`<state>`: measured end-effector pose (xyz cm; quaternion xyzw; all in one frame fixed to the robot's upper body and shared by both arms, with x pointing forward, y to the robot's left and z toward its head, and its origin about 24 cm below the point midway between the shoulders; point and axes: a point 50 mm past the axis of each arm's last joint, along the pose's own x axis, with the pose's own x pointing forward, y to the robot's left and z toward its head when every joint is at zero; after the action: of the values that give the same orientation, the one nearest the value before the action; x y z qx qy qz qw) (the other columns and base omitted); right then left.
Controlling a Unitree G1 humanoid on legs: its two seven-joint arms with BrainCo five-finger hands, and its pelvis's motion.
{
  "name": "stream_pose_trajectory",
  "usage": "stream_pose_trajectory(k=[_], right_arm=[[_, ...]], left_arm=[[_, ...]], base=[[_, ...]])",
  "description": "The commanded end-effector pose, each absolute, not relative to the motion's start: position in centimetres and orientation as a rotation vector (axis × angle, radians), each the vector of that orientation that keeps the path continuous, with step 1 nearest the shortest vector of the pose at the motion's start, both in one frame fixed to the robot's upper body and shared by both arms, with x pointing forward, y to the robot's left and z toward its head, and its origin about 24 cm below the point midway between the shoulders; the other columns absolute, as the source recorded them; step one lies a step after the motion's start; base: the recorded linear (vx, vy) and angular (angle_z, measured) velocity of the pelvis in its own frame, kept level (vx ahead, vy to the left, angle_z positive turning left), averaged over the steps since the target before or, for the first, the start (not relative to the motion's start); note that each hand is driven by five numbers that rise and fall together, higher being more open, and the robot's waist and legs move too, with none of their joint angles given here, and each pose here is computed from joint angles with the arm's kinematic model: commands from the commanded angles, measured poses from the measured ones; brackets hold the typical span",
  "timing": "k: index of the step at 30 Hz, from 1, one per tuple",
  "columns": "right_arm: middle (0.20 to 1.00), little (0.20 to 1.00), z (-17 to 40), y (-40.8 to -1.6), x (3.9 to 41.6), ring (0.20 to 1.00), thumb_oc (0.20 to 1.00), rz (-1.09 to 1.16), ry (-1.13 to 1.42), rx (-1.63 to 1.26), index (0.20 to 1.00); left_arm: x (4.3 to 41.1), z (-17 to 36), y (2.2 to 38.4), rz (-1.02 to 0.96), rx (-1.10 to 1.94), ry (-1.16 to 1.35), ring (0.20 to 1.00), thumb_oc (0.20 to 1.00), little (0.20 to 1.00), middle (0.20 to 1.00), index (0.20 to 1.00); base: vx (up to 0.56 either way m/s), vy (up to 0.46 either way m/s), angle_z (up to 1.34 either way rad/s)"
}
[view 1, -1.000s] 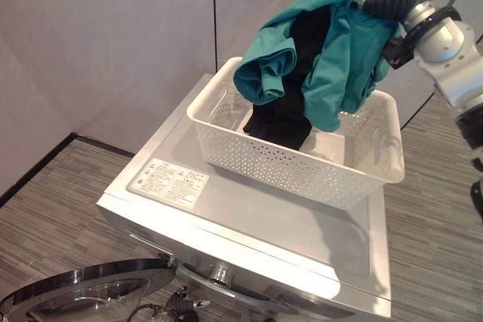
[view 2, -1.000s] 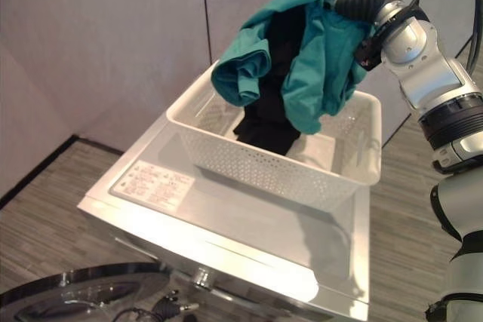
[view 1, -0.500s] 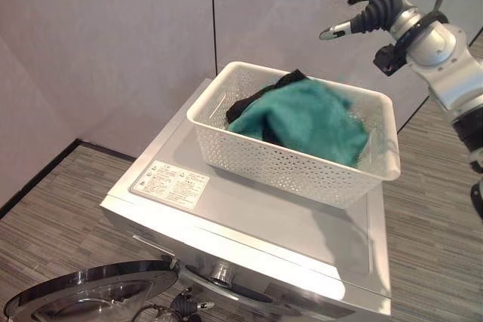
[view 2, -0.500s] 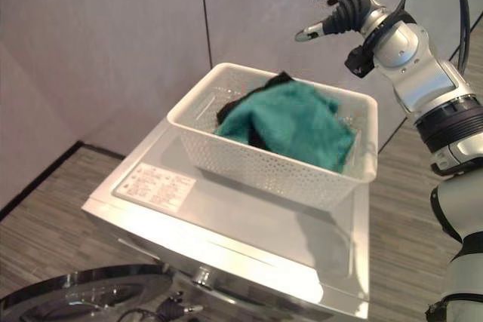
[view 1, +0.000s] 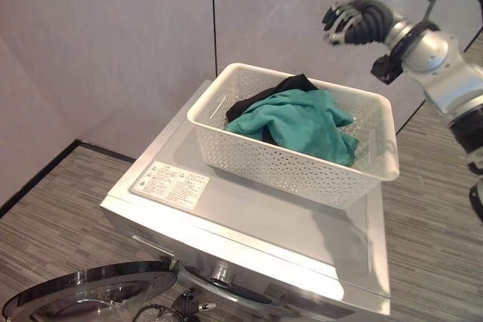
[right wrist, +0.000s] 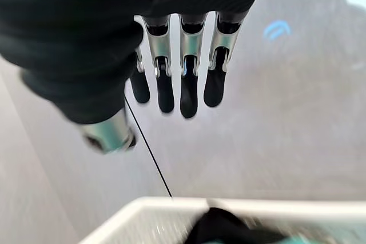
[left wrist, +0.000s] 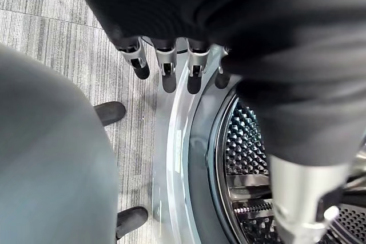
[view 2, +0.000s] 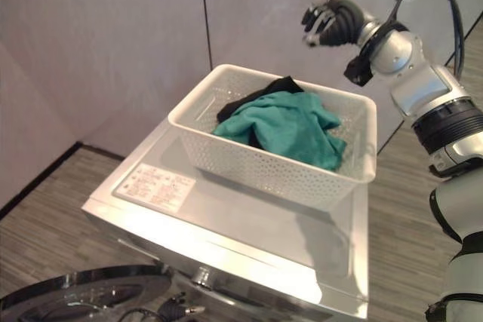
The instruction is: Grab the laundry basket,head to the washer,open it,put in the laundry and shut it.
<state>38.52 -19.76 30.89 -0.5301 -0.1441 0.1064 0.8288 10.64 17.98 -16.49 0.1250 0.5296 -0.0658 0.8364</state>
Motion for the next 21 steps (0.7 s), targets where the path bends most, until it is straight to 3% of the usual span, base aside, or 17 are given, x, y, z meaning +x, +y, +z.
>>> stream_pose_trajectory(k=[1, 21], right_arm=[[1.000, 1.000, 34.3, -22.2, 37.8, 1.000, 1.000, 0.117, -0.269, -1.318, 1.000], [1.000, 1.000, 26.2, -24.5, 38.5, 1.000, 1.000, 0.254, 0.055, -1.453, 1.000]], left_arm=[[9.2, -17.0, 18.7, -0.221, 0.360, 1.206, 1.000, 1.000, 1.000, 1.000, 1.000], [9.6, -16.9, 18.1, -0.217, 0.290, 1.191, 1.000, 1.000, 1.000, 1.000, 1.000]], base=[[0.00, 0.000, 0.00], [0.00, 0.000, 0.00]])
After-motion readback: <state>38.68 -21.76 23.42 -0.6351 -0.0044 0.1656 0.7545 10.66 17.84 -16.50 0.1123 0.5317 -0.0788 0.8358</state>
